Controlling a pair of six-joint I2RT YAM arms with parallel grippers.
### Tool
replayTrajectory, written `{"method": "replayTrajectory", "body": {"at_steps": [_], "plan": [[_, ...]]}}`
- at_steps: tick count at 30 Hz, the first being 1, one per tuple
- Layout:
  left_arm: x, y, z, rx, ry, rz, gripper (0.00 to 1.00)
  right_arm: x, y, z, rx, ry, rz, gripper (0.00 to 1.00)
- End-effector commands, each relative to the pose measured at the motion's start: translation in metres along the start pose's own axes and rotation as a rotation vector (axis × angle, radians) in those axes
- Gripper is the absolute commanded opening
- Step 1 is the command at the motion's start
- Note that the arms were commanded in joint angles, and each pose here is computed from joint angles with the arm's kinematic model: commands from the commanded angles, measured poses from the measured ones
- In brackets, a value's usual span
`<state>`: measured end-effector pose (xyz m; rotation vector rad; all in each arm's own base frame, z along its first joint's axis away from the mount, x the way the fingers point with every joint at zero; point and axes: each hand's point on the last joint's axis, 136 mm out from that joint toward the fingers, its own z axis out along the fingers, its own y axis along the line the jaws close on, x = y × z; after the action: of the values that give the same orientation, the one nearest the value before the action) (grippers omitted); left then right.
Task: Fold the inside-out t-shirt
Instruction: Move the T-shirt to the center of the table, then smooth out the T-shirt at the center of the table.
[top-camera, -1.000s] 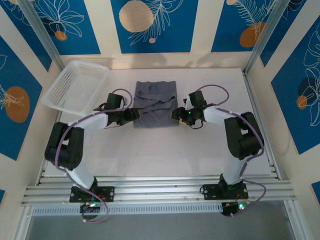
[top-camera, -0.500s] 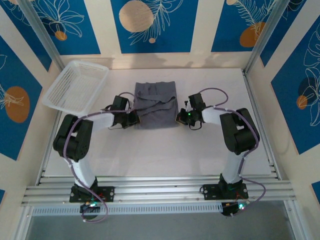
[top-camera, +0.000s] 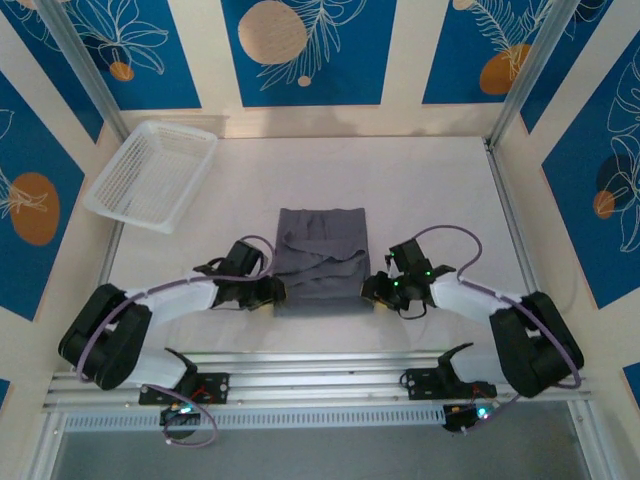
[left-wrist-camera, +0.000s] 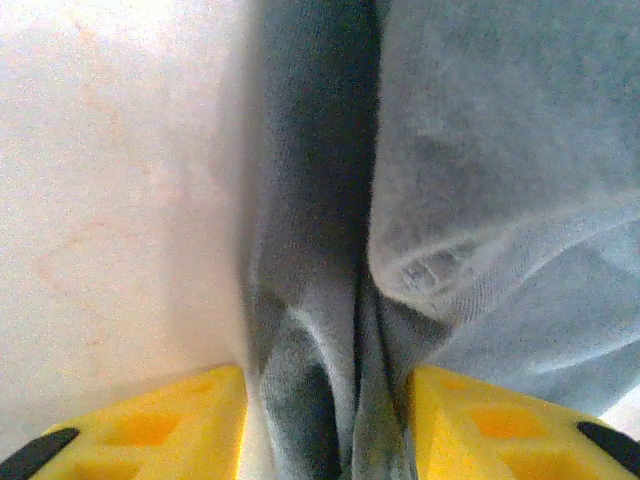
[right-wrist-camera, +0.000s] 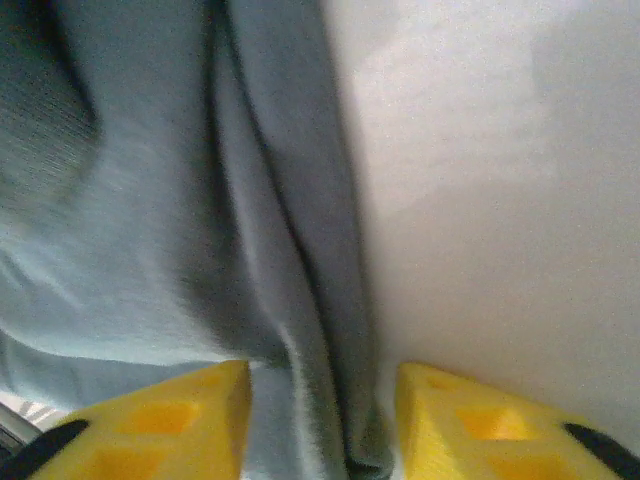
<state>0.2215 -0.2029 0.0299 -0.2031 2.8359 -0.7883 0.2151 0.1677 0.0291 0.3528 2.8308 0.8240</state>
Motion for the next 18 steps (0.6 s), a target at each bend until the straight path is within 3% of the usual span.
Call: {"method": "replayTrajectory", "body": {"at_steps": [1, 6, 14, 18], "plan": [[-0.015, -0.012, -0.019, 0.0, -0.088, 0.001, 0.48, -0.011, 0.019, -0.024, -0.012, -0.041, -0.018, 0.48], [-0.033, -0.032, -0.035, 0.026, -0.14, 0.045, 0.49, -0.031, 0.05, -0.037, -0.089, -0.084, -0.028, 0.48], [-0.047, -0.042, -0.012, 0.031, -0.112, 0.065, 0.5, -0.063, 0.066, -0.01, -0.138, -0.086, -0.005, 0.5], [-0.05, -0.044, -0.002, 0.045, -0.103, 0.058, 0.5, -0.072, 0.075, 0.002, -0.156, -0.063, -0.006, 0.43]]}}
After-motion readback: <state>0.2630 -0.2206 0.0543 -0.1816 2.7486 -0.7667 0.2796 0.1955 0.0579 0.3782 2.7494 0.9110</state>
